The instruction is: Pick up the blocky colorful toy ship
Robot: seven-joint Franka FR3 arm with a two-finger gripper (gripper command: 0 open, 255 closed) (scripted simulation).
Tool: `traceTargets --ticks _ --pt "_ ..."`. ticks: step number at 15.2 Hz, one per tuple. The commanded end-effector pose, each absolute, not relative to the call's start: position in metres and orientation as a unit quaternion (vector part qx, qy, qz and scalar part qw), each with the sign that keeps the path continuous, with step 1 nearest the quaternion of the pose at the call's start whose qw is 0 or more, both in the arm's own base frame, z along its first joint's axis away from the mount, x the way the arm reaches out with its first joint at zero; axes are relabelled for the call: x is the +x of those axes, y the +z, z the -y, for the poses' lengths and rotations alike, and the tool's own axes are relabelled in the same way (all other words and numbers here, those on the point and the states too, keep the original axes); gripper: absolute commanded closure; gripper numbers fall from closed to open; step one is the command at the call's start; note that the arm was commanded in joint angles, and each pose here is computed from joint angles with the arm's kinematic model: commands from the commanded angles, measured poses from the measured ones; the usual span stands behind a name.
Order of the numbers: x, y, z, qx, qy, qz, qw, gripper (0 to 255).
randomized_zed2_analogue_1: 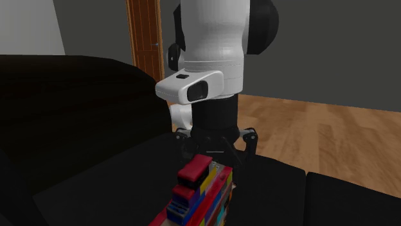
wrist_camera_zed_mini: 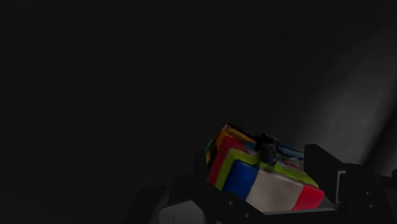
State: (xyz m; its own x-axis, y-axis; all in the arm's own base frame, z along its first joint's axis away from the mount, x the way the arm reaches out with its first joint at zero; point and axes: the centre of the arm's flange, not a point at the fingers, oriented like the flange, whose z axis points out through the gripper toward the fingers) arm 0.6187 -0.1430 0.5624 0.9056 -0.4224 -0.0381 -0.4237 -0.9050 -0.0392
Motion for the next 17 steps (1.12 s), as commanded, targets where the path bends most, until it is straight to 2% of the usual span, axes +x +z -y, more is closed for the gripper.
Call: traceTargets --ticks 1,8,17 --pt "0.619 0.561 0.143 -0.976 0.015 -0.217 0.023 255" --pt "0.619 0.561 0.144 -0.976 0.015 -0.217 0.023 255" --pt "0.619 0.609 0.144 -0.976 0.015 -0.217 0.023 255"
